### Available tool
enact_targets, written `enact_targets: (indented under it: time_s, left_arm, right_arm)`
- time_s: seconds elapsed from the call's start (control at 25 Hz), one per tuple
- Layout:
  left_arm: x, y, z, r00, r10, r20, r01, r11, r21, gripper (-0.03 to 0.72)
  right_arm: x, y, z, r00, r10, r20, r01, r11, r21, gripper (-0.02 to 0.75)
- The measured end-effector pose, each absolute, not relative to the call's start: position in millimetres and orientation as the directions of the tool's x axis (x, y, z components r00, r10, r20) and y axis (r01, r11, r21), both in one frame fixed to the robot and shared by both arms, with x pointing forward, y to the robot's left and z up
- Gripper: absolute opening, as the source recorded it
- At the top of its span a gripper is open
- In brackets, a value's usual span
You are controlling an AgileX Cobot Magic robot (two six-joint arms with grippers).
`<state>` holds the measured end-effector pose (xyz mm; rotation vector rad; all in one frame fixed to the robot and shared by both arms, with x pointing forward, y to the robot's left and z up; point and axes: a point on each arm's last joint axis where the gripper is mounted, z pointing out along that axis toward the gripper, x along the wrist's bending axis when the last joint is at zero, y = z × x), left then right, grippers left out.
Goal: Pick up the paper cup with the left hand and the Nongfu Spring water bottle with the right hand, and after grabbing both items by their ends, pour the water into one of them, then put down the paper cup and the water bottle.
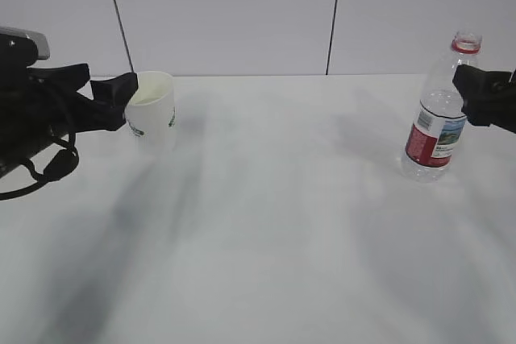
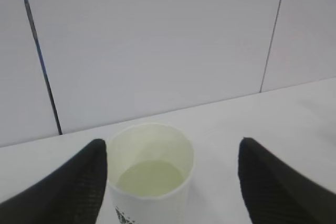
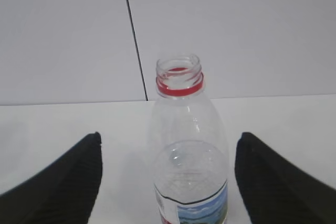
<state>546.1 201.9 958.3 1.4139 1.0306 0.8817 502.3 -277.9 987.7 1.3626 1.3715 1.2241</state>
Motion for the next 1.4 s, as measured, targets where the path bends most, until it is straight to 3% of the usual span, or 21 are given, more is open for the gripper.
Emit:
enact_targets:
  time_s: [0.68,1.4]
  left_arm:
    - [507,215,1036,0.329,0.944,-0.018,0.094,-0.014,0.996,0.570]
    - [446,237,1087,0.303,0.953,-0.005,0.162,-0.046,0.986,0.570]
  right_arm:
    - [459,-281,1047,-0.073,0.995,0.074,0.109,-0.066,0.992,0.592]
    - [401,-286,1082,-0.071,0.995,0.073,0.091,-0.066,0.994,0.591]
